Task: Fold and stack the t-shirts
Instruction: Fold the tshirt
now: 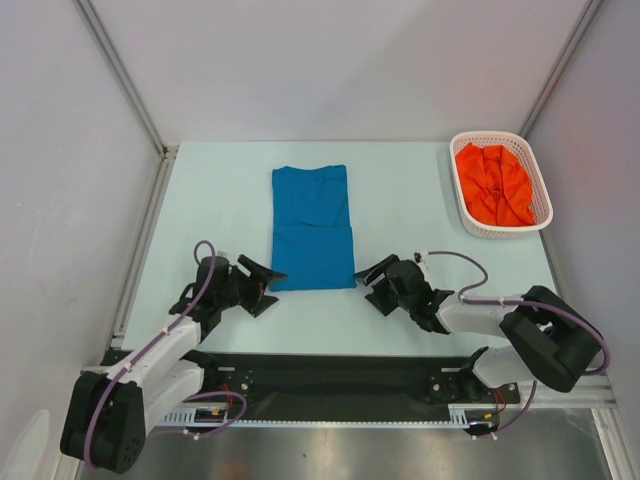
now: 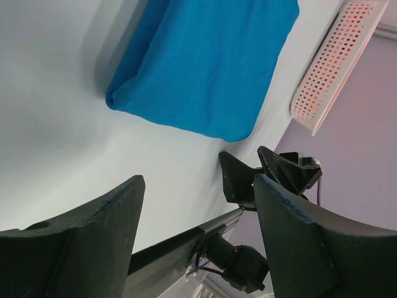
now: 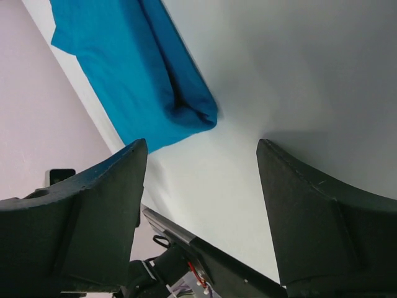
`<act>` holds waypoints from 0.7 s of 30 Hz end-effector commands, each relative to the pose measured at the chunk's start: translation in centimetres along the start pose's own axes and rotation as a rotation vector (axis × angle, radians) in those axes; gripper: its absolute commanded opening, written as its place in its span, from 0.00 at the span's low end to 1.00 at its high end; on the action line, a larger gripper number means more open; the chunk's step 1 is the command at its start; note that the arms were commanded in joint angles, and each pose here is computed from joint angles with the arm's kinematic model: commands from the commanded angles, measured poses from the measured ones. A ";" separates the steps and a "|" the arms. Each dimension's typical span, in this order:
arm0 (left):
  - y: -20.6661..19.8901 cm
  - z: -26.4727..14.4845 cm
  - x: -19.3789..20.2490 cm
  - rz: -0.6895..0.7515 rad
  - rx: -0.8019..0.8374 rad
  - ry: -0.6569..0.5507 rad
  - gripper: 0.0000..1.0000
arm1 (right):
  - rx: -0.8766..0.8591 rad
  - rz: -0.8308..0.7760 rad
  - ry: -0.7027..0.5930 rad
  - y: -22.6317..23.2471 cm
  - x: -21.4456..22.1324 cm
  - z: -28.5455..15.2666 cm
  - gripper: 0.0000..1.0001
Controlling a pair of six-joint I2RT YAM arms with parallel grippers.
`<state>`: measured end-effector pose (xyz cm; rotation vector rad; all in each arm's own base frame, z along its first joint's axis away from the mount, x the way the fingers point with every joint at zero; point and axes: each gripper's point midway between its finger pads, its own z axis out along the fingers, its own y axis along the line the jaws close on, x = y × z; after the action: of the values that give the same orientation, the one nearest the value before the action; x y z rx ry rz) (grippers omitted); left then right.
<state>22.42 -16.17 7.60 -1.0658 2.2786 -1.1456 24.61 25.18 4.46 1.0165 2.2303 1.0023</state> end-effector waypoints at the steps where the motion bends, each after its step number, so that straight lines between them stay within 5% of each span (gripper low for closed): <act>1: -1.1 0.0 -1.0 -0.012 0.049 -0.044 0.77 | -0.028 0.023 -0.040 1.6 -0.6 0.9 0.75; 18: 1.3 0.5 -1.8 0.005 -0.050 -0.074 0.79 | 0.050 -0.019 0.031 -0.4 1.0 3.2 0.58; 21: 1.5 0.7 -2.1 0.003 -0.063 -0.082 0.81 | 0.052 -0.022 0.040 -0.6 1.1 3.4 0.48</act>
<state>22.91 -14.97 6.03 -1.1245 2.2808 -1.0527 26.45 27.63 3.31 1.0108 2.2628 1.0303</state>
